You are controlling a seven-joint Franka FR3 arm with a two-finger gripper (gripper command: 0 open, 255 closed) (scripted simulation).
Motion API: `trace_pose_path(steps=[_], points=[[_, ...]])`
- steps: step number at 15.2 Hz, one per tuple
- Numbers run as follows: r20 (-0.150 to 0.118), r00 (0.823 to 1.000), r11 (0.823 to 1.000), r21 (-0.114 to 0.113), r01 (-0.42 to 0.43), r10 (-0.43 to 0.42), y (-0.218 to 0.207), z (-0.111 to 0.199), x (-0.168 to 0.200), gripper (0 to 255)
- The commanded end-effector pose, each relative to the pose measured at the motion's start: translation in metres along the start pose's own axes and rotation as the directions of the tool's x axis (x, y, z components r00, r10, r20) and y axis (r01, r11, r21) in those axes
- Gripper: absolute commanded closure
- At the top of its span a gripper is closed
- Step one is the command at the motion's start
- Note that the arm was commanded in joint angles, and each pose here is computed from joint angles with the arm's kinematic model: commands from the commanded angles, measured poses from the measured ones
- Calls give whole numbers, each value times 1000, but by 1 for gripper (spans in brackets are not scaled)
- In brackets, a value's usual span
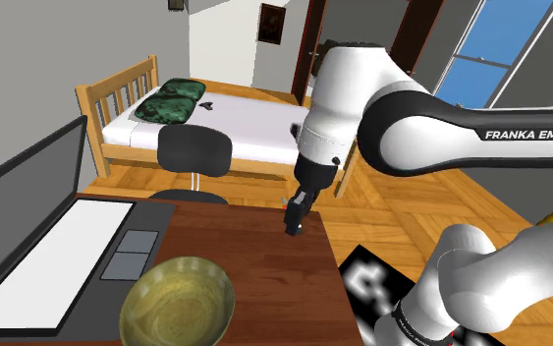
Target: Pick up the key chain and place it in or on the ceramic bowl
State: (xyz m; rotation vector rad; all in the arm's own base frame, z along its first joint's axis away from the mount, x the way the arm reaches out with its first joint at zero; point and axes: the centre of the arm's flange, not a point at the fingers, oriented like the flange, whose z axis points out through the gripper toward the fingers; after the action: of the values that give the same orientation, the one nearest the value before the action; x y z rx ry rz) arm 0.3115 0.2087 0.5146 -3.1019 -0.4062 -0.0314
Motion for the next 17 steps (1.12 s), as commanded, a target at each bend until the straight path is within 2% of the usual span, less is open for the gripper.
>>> trace_pose_path(steps=[1,17], points=[[0,1000,1000,1,-1,1,-27,0,7,255],[0,1000,1000,1,-1,1,-227,-6,76,255]])
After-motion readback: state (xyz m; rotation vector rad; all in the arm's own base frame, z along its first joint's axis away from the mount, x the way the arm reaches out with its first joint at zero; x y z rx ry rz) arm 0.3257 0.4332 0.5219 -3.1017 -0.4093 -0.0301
